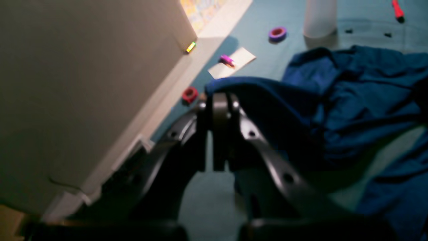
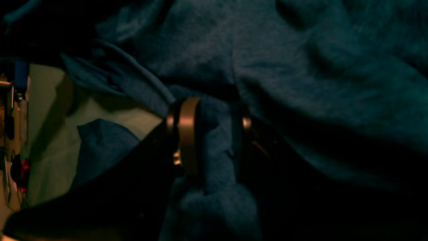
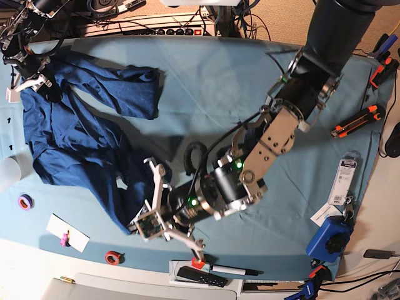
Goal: Layout the t-shirt on the table in an organized manner, then fold the t-shirt properly
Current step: 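Drag the grasped fabric with the left gripper away from the right gripper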
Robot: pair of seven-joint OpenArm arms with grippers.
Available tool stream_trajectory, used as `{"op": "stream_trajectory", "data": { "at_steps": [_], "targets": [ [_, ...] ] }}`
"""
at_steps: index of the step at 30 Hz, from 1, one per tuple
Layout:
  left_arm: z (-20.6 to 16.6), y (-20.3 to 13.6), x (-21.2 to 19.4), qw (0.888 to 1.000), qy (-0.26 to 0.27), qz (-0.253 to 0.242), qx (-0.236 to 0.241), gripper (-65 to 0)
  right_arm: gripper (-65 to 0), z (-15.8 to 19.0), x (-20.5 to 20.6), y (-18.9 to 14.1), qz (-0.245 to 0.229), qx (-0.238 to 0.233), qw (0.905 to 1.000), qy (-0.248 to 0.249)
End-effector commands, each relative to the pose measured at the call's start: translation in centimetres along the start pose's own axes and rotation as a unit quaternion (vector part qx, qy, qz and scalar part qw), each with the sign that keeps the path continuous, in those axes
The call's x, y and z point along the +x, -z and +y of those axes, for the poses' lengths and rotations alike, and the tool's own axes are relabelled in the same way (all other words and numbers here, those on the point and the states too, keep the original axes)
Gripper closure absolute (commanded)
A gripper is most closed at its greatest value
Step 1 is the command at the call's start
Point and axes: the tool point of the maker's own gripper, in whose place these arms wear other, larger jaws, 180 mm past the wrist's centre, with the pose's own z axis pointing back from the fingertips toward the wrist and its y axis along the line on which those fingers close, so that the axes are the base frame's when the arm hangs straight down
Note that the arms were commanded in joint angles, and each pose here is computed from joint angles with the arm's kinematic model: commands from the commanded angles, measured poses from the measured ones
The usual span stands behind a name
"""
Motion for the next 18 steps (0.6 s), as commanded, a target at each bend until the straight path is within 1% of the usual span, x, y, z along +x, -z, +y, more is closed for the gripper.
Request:
{"op": "stream_trajectory", "data": {
  "at_steps": [1, 4, 9, 12, 15, 18],
  "targets": [
    [0.8, 0.1, 2.6, 0.999, 0.007, -0.035, 0.006, 0.0, -15.4, 0.1, 2.2, -0.6, -0.028, -0.002, 0.9994, -0.018],
    [0.8, 0.4, 4.1, 0.999, -0.002, -0.053, -0.007, 0.0, -15.4, -0.3, 2.4, -0.6, -0.033, -0.012, 0.9991, -0.022],
    [1.0, 0.9, 7.8, 0.996, 0.011, -0.088, -0.013, 0.0, -15.4, -0.3, 2.5, -0.5, -0.035, -0.015, 0.999, -0.024],
    [1.5, 1.3, 8.7, 0.996, 0.018, -0.091, -0.012, 0.0, -15.4, -0.2, 2.2, -0.4, -0.034, -0.013, 0.9991, -0.02],
    [2.0, 2.8, 6.5, 0.998, -0.002, -0.06, -0.013, 0.0, -15.4, -0.1, 1.8, -0.2, -0.034, -0.011, 0.9993, -0.016],
    [2.0, 4.8, 2.2, 0.999, -0.037, -0.01, -0.025, 0.0, -15.4, 0.1, 1.5, 0.1, -0.034, -0.007, 0.9993, -0.01]
  ]
}}
